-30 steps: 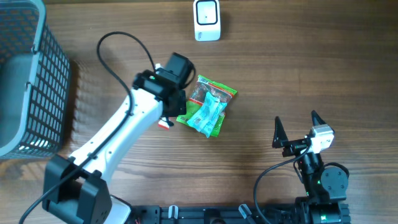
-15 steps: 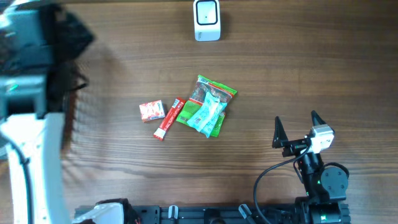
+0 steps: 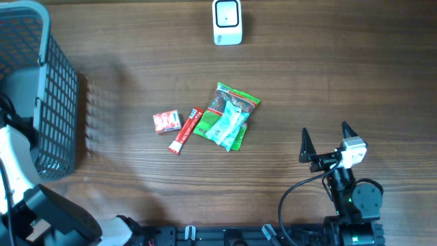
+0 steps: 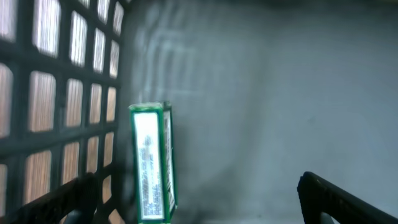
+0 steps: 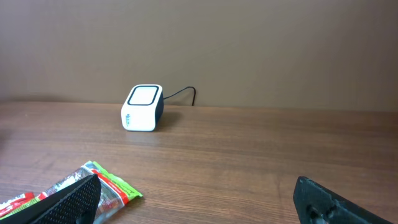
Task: Scan the item barcode
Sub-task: 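Reach the left gripper into the basket and grasp the green box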
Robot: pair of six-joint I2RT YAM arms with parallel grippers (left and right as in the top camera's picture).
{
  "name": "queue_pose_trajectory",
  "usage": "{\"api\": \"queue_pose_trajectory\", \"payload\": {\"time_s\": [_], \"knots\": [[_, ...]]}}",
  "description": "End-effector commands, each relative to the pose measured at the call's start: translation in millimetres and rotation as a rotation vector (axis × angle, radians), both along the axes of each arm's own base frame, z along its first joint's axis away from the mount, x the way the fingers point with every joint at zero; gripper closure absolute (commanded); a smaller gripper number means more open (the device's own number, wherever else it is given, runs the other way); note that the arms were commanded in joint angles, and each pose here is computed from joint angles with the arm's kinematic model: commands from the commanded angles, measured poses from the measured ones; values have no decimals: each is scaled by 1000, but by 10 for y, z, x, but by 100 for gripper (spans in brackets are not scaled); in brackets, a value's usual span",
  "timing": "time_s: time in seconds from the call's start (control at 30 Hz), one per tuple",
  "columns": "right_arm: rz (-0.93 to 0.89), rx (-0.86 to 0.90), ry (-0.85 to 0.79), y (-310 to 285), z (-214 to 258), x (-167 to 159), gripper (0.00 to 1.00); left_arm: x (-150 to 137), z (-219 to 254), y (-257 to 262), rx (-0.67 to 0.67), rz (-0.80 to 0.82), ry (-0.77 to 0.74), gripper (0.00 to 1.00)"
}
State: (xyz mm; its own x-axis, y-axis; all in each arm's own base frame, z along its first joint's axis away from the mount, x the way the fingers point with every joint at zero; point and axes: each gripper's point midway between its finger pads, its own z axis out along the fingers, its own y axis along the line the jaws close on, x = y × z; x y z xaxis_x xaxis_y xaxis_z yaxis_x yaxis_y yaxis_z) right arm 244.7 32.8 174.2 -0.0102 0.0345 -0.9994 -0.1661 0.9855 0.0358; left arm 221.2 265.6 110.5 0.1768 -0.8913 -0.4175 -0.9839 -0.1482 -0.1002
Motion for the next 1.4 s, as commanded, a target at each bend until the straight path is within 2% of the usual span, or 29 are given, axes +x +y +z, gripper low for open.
{"api": "queue_pose_trajectory", "payload": {"time_s": [0.0, 0.1, 0.27, 0.37, 0.47, 0.5, 0.63, 0.7, 0.77, 0.97, 1.1, 1.2, 1.37], "knots": [[-8, -8, -13, -17, 23, -1, 0, -92, -199, -46, -17, 33, 8, 0], [-8, -8, -13, -17, 24, -1, 0, -111, -316, -64, -24, 36, 13, 0], [-8, -8, -13, -17, 24, -1, 0, -70, -696, -108, -113, 26, 61, 0], [-8, -8, -13, -17, 24, -1, 0, -37, -708, -75, -107, 13, 63, 5], [-8, -8, -13, -17, 24, -1, 0, 108, -443, 30, -85, -61, 52, 7], [-8, -8, -13, -17, 24, -1, 0, 188, -243, 99, -68, -80, 40, 4], [-8, -9, -13, -17, 24, -1, 0, 476, 607, 330, 22, -141, -37, 2], [-8, -8, -13, -17, 24, -1, 0, 545, 823, 326, 27, -171, -68, 2], [-8, -8, -13, -17, 24, -1, 0, 528, 849, 311, 21, -171, -63, 0], [-8, -8, -13, -17, 24, -1, 0, 417, 243, 307, -126, -149, 55, 0], [-8, -8, -13, -17, 24, -1, 0, 447, -164, 229, -258, -247, 110, 0], [-8, -8, -13, -17, 24, -1, 0, 393, -395, 148, -336, -248, 160, 0], [-8, -8, -13, -17, 24, -1, 0, 273, -643, 26, -390, -245, 199, 0]]}}
